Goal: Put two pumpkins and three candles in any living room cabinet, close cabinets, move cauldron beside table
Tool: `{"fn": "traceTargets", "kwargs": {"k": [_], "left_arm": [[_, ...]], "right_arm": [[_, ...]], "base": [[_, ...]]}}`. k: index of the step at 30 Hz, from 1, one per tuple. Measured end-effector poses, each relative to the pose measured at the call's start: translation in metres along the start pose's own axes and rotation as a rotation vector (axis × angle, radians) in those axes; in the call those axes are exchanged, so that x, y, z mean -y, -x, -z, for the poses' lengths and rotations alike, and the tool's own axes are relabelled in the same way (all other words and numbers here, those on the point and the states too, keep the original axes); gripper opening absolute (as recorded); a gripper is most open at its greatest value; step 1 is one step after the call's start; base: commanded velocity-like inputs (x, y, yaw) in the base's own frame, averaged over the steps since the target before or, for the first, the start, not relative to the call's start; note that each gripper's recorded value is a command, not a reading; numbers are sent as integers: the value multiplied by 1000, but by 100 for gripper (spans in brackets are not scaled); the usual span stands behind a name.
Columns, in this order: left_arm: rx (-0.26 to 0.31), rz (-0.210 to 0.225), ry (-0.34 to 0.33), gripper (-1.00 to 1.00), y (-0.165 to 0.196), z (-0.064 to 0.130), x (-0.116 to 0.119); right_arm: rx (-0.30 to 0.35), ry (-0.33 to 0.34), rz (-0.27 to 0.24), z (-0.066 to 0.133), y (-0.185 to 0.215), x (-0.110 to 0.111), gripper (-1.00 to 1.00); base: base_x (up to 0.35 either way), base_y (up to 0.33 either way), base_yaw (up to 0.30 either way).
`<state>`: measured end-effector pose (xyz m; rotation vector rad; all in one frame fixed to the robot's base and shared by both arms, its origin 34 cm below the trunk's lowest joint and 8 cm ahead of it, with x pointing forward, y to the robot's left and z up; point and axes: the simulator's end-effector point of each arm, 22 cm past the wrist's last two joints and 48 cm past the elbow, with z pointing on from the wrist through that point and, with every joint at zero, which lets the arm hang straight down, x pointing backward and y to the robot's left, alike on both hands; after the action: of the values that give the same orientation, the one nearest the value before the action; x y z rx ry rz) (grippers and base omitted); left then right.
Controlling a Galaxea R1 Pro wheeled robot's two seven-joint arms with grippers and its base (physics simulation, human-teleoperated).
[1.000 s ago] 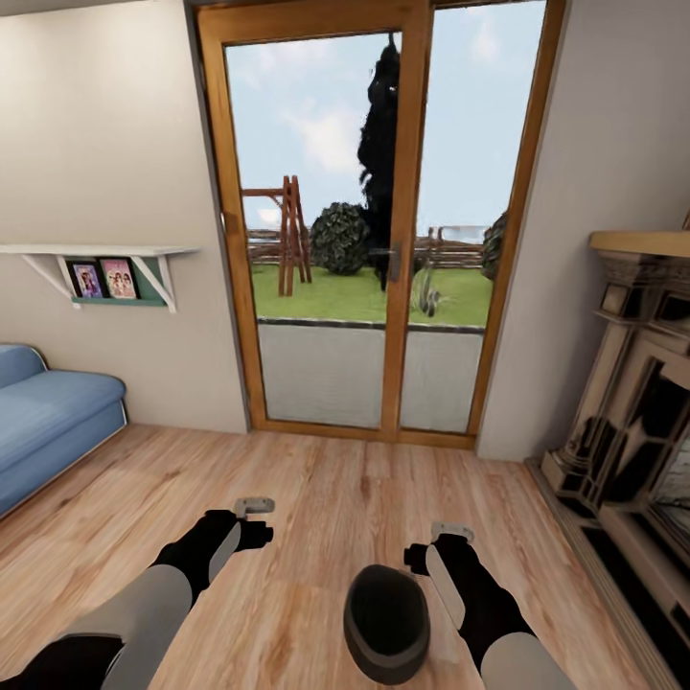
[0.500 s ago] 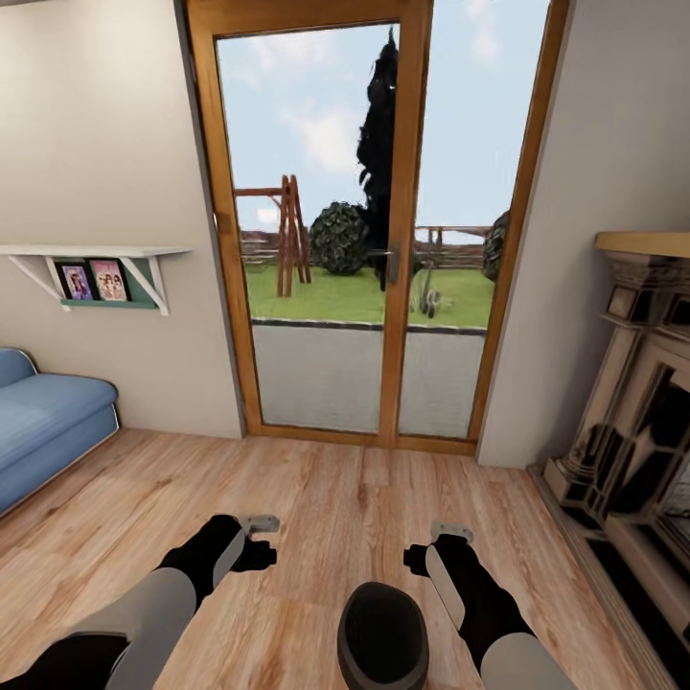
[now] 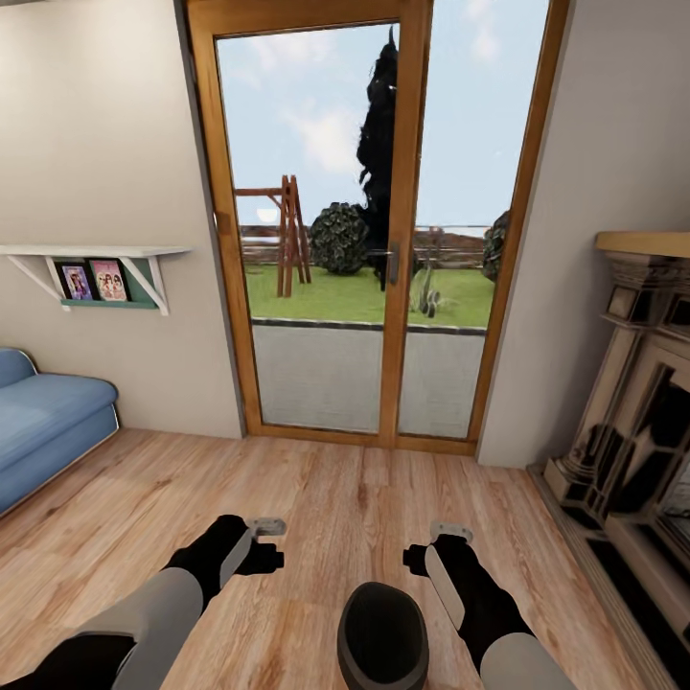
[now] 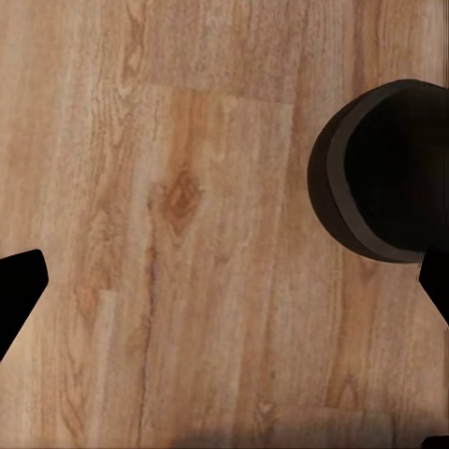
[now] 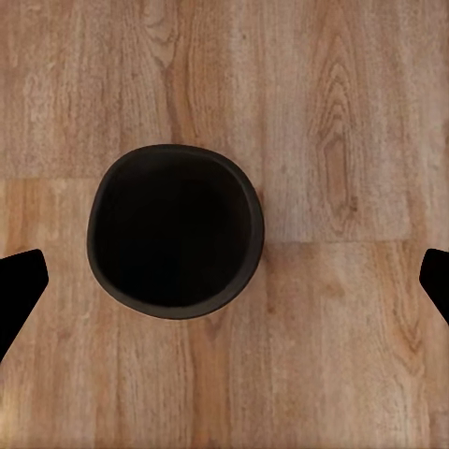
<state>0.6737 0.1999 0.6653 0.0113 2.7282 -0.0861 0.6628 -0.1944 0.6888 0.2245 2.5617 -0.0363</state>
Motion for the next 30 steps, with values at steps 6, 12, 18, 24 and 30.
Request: {"fn": "traceTargets", "kwargs": {"k": [6,12,18,24,30], "left_arm": [[5,-1,-4,100,1,0,3],[9,0,-6,100,2,0,3],[13,-1,-15,100,3,1,5],[16,-1,-16,100,4,2,6],[16,0,-16,100,4,2,5]], "right_arm": [[1,0,0,0,0,0,100],[2,9,-1,0,1,-1,100],[4,36,-2,1,1,-7,100],[4,41,-1,2,2,-8,100],[5,42,0,2,2,-8,100]], "base": [[0,0,-1],[0,0,-153],[0,18,-258],[4,134,-202],[13,132,-43]]}}
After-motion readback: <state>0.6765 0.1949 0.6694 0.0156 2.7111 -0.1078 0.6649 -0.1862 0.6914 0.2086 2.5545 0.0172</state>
